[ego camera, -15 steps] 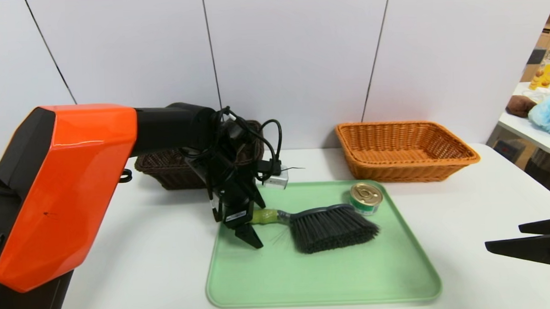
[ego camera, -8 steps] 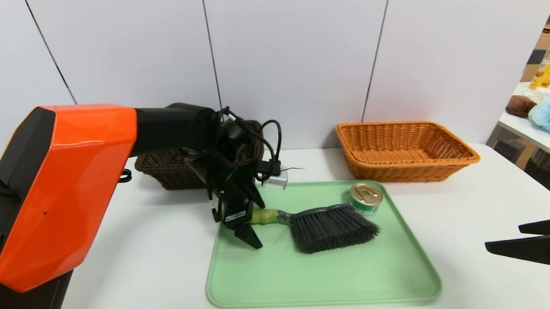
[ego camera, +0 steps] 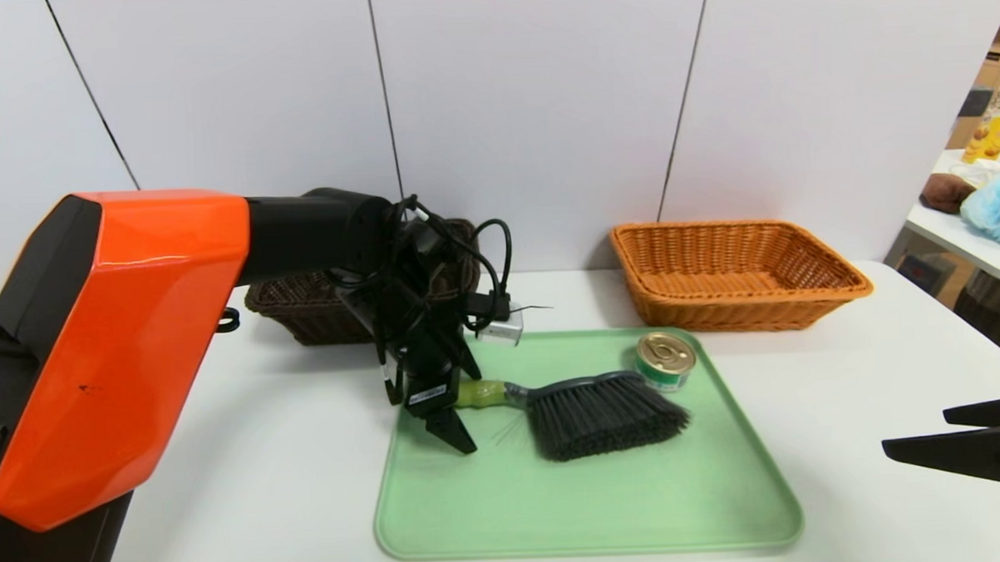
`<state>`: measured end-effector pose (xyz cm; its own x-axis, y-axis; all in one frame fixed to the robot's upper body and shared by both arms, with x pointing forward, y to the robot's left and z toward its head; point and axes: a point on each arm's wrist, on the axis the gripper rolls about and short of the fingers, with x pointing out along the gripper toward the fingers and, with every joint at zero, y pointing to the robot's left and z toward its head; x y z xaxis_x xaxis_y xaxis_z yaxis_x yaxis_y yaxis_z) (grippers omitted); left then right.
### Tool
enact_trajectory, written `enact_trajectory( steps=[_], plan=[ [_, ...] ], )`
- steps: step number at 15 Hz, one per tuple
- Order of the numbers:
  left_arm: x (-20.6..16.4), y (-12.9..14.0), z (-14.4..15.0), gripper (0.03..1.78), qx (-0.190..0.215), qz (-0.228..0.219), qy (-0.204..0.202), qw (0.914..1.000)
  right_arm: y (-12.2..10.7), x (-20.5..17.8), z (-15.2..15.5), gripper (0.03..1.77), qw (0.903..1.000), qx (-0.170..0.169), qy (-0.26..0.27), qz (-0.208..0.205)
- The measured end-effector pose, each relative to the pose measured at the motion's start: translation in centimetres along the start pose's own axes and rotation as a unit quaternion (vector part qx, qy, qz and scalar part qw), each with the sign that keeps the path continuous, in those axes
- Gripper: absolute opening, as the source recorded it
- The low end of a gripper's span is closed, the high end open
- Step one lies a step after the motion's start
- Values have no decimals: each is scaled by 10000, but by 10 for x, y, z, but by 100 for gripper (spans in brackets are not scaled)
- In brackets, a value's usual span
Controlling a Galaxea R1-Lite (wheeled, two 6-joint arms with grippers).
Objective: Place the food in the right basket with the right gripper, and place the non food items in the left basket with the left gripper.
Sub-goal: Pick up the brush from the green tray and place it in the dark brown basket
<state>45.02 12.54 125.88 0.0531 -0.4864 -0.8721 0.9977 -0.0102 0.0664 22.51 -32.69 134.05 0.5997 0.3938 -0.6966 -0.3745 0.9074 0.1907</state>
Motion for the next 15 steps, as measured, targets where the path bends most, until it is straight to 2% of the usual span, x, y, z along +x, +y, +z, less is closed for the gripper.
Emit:
enact_trajectory(
  steps=[3, 4, 7, 10, 11, 12, 15],
  plan=[
    [1, 0, 0, 169, -5, -9, 7, 10000, 0, 0, 0, 170, 10000, -4, 0, 0],
    [1, 0, 0, 158, -7, -6, 3, 10000, 0, 0, 0, 170, 10000, -4, 0, -2],
    [0, 0, 0, 109, -14, -1, 3, 10000, 0, 0, 0, 170, 10000, -8, -1, 0],
    [1, 0, 0, 78, 0, -10, -14, 10000, 0, 0, 0, 171, 10000, -8, -5, -1],
    [1, 0, 1, 50, -1, -13, -15, 10000, 0, 0, 0, 171, 10000, -9, -7, -1],
    [1, 0, 1, 42, 2, -19, -16, 10000, 0, 0, 0, 171, 10000, -9, -9, -3],
    [2, 0, 0, 42, -1, -31, -11, 10000, 0, -1, 1, 171, 10000, 2, -21, -18]
  ],
)
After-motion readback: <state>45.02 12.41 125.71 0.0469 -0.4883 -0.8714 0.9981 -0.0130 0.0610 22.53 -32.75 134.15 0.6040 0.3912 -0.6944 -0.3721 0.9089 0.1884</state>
